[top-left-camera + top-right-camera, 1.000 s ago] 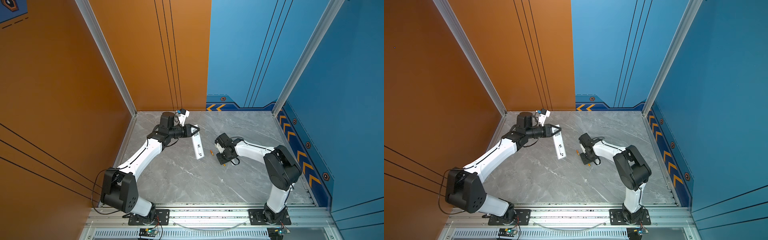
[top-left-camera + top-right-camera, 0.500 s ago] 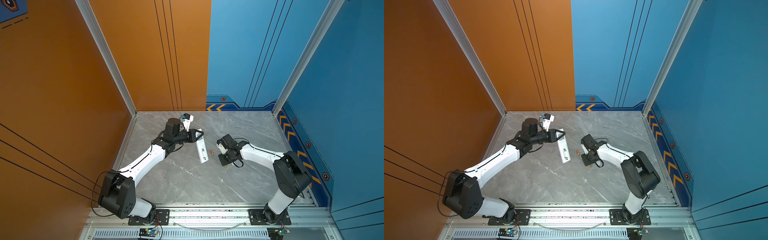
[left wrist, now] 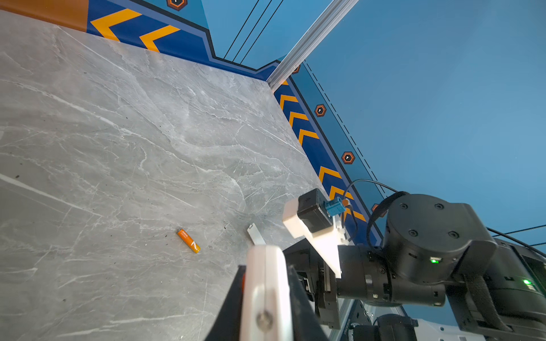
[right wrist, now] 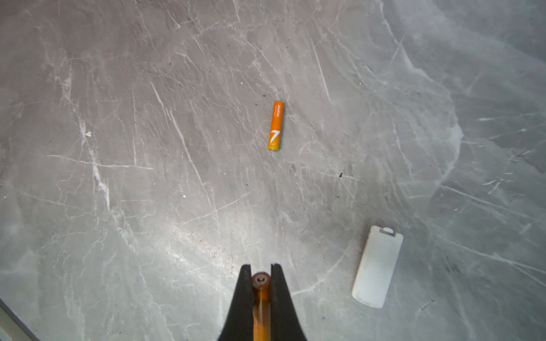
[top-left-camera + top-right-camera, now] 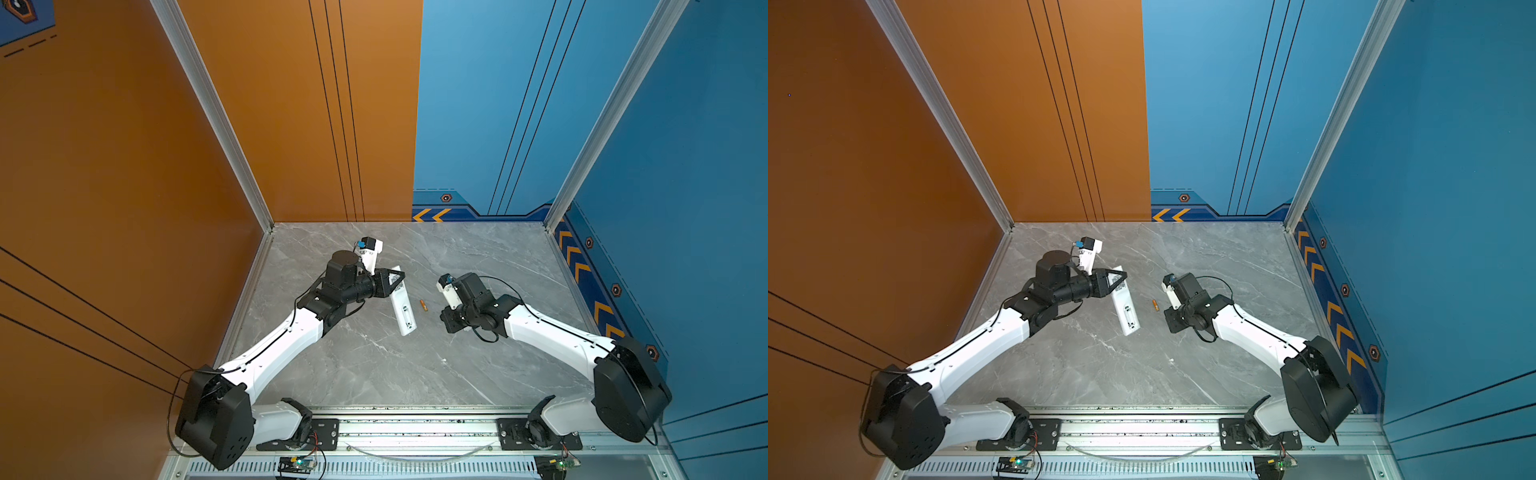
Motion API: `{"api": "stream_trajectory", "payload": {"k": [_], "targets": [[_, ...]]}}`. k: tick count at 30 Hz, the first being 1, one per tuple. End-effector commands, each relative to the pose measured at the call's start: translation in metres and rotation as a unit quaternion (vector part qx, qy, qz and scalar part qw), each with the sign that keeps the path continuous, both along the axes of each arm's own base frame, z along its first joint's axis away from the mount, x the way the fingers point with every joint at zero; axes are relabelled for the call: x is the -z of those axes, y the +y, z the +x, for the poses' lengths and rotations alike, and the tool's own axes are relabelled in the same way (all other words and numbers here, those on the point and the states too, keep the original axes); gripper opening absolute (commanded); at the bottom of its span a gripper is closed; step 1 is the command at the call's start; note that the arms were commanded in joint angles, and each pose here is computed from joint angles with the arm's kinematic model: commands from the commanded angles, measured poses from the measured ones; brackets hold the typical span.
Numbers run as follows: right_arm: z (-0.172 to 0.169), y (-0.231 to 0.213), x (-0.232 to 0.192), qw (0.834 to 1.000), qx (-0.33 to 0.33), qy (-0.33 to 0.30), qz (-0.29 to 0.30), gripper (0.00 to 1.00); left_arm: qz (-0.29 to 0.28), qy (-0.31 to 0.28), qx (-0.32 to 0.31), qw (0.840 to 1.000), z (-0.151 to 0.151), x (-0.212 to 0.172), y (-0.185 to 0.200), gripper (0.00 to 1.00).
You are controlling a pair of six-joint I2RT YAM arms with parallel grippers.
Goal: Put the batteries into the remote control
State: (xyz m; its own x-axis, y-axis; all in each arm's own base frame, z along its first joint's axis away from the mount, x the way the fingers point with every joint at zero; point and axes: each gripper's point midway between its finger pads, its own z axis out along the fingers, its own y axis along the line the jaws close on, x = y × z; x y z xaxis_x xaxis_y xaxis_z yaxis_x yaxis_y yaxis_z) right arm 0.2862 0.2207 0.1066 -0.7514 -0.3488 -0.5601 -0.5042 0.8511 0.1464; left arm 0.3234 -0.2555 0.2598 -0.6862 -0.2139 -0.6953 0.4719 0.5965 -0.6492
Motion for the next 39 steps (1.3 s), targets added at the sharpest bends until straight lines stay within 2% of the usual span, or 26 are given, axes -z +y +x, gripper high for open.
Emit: {"api": "stream_trajectory", "payload": {"k": [1,7,14,26,35,39], "targets": [[-0.004,0.009,-0.017,0.999,-0.011,-0.028,0.032,0.00,-0.008,-0.022,-0.010,1.000,-0.006,-0.011,0.002,0.00],[-0.012,0.019,-0.047,0.994,-0.031,-0.079,0.065,0.00,-0.005,-0.028,-0.006,1.000,-0.020,-0.006,0.006,0.00],[-0.031,0.031,-0.069,0.989,-0.057,-0.108,0.085,0.00,-0.018,-0.030,-0.013,0.999,-0.028,0.003,0.012,0.00],[-0.054,0.040,-0.106,0.971,-0.080,-0.167,0.149,0.00,-0.052,-0.027,-0.015,0.998,-0.031,0.009,0.008,0.00],[-0.057,0.038,-0.129,0.958,-0.050,-0.198,0.200,0.00,-0.093,-0.030,-0.015,0.995,-0.027,-0.001,0.002,0.00],[-0.058,0.034,-0.145,0.946,-0.023,-0.221,0.236,0.00,-0.101,-0.032,-0.017,0.994,-0.028,-0.005,0.000,0.00]]}}
